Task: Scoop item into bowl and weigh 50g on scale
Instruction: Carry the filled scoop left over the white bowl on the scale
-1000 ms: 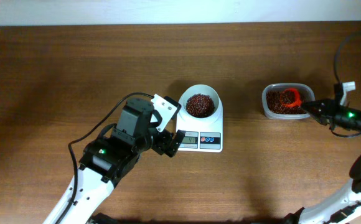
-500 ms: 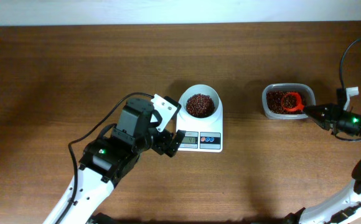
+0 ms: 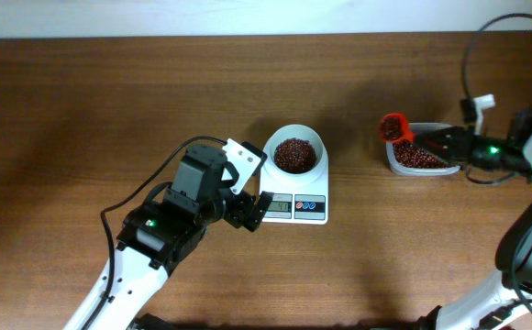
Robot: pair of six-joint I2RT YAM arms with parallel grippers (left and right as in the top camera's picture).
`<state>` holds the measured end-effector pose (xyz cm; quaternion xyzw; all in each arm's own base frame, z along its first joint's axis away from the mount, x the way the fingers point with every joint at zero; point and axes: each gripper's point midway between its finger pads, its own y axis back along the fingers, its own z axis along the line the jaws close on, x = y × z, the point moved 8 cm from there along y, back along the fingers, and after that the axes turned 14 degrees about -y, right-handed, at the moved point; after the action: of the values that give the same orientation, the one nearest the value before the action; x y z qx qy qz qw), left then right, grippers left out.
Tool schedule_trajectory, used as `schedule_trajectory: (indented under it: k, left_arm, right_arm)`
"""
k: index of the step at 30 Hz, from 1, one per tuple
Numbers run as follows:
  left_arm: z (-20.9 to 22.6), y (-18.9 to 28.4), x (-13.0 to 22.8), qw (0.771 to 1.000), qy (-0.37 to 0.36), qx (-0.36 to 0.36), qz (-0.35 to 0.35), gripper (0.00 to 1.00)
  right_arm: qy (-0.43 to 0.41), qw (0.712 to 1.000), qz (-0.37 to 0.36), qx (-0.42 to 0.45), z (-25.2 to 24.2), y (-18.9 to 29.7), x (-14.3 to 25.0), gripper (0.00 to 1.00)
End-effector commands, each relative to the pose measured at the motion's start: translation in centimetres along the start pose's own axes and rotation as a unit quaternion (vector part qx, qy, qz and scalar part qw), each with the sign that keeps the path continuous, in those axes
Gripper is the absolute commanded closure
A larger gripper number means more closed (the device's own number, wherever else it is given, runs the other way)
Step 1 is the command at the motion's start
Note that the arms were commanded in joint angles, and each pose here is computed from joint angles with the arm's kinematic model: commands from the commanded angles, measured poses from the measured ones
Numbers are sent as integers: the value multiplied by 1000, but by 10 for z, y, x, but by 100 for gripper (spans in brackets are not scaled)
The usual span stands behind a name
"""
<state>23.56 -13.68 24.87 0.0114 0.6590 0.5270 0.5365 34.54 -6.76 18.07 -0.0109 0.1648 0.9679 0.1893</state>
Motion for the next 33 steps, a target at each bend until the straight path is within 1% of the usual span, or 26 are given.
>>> schedule_trajectory:
  k: [1, 6, 11, 19, 27, 33]
  left_arm:
    - [-1, -1, 1, 1000, 3, 0, 1, 1]
    - [-1, -1, 1, 1000, 3, 0, 1, 1]
    - [-1, -1, 1, 1000, 3, 0, 1, 1]
    - [-1, -1, 1, 1000, 3, 0, 1, 1]
    - [-1, -1, 1, 1000, 3, 0, 1, 1]
    - [-1, -1, 1, 1000, 3, 0, 1, 1]
  right_arm:
    - [43, 998, 34, -20, 27, -26, 4, 96]
    - [63, 993, 96, -27, 42, -67, 19, 96]
    - [68, 990, 123, -29, 48, -84, 28, 96]
    - [71, 989, 124, -24, 47, -84, 28, 96]
    - [99, 987, 127, -24, 48, -88, 29, 96]
    - [95, 986, 132, -24, 48, -90, 31, 96]
